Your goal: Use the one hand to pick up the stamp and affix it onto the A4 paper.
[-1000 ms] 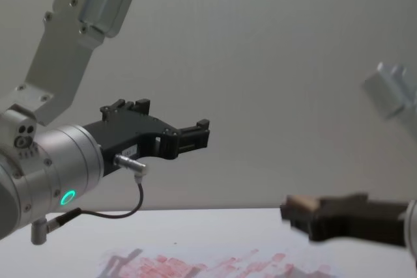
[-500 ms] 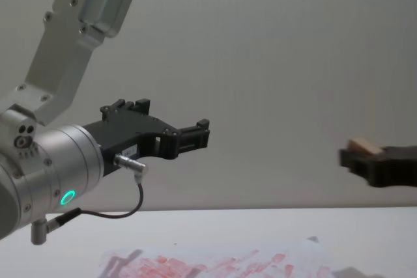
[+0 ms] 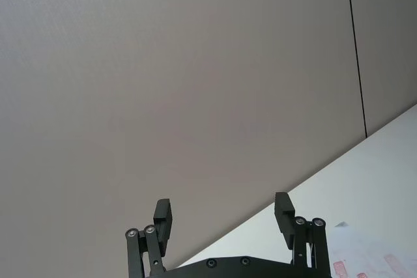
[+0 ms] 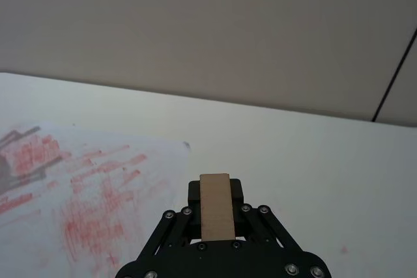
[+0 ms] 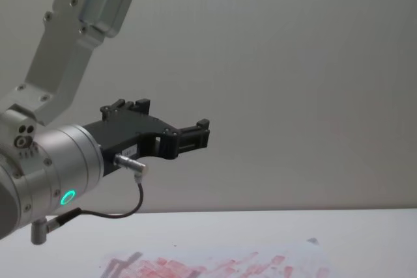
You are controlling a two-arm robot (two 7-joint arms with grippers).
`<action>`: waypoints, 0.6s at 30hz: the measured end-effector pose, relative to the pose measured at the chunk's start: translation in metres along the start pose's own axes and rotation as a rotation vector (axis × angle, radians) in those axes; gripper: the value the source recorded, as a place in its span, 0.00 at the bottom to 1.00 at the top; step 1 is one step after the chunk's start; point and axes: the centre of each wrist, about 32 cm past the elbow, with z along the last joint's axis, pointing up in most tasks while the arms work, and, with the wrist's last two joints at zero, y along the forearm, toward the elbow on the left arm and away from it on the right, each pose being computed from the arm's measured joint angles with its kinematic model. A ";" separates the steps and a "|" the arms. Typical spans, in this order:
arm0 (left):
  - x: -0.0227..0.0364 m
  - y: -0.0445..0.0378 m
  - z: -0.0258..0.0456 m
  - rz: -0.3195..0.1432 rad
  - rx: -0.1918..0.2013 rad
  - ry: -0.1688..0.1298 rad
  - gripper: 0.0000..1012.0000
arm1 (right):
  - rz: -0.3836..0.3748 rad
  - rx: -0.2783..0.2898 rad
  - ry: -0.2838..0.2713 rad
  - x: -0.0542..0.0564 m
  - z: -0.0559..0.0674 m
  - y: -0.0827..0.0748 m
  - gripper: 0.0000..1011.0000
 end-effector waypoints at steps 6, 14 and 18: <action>0.0000 0.0000 0.0000 0.000 0.000 0.000 0.99 | -0.024 -0.053 -0.001 0.006 -0.007 -0.014 0.22; 0.0000 0.0000 0.0000 0.000 0.000 0.000 0.99 | -0.036 -0.109 -0.016 0.012 -0.014 -0.021 0.22; 0.0000 0.0000 0.0000 0.000 0.000 0.000 0.99 | -0.037 -0.131 -0.024 0.013 -0.016 -0.021 0.22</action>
